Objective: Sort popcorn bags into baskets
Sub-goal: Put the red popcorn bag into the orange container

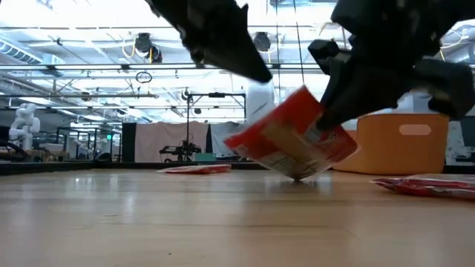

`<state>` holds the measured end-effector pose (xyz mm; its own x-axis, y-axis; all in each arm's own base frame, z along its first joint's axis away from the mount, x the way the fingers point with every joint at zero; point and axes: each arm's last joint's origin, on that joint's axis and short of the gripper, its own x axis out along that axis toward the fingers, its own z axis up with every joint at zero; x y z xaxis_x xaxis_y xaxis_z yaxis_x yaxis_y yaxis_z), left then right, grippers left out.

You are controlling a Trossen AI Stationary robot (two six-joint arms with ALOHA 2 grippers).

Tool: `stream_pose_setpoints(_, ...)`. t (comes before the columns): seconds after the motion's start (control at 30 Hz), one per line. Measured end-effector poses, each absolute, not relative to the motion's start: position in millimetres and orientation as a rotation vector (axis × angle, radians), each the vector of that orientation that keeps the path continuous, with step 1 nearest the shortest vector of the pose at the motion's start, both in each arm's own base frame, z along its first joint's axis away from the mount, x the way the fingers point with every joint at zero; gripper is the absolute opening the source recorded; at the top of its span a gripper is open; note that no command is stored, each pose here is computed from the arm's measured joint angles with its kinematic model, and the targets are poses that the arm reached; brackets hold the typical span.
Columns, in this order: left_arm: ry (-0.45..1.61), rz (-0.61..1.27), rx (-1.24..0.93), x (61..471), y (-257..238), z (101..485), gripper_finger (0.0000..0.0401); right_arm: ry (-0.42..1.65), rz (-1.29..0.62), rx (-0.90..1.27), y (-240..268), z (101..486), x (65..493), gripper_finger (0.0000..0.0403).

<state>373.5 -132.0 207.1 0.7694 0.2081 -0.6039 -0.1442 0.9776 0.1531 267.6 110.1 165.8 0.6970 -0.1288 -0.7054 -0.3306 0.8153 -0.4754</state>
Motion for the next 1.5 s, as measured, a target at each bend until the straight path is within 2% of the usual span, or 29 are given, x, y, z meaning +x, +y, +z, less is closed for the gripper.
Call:
stream_pose_setpoints(0.17,0.545,0.299,0.164,362,-162,214,0.0083,0.795,0.141,-0.464,103,178,265,0.0022)
stream_pose_setpoints(0.5,0.508,0.344,0.202,351,-196,198,0.0268,0.789,0.052,-0.247,96,179,269,0.0022)
stream_pose_setpoints(0.6,0.540,0.343,0.226,355,-198,179,0.0306,0.760,0.091,-0.195,99,182,271,0.0022)
stream_pose_setpoints(0.7,0.567,0.355,0.270,361,-196,161,0.0319,0.744,0.116,-0.139,100,184,272,0.0022)
stream_pose_setpoints(0.8,0.574,0.374,0.286,368,-193,145,0.0308,0.728,0.123,-0.111,101,185,274,0.0022)
stream_pose_setpoints(0.93,0.581,0.413,0.292,377,-183,131,0.0267,0.720,0.133,-0.101,102,185,274,0.0022)
stream_pose_setpoints(1.03,0.588,0.430,0.300,381,-177,125,0.0218,0.710,0.131,-0.118,102,186,275,0.0022)
stream_pose_setpoints(1.2,0.598,0.430,0.262,384,-171,123,0.0110,0.681,0.049,-0.180,101,187,275,0.0025)
stream_pose_setpoints(1.37,0.591,0.442,0.215,385,-169,123,0.0024,0.680,0.028,-0.245,108,187,271,0.0048)
stream_pose_setpoints(1.5,0.587,0.445,0.186,385,-169,123,0.0022,0.703,0.022,-0.323,117,185,264,0.0089)
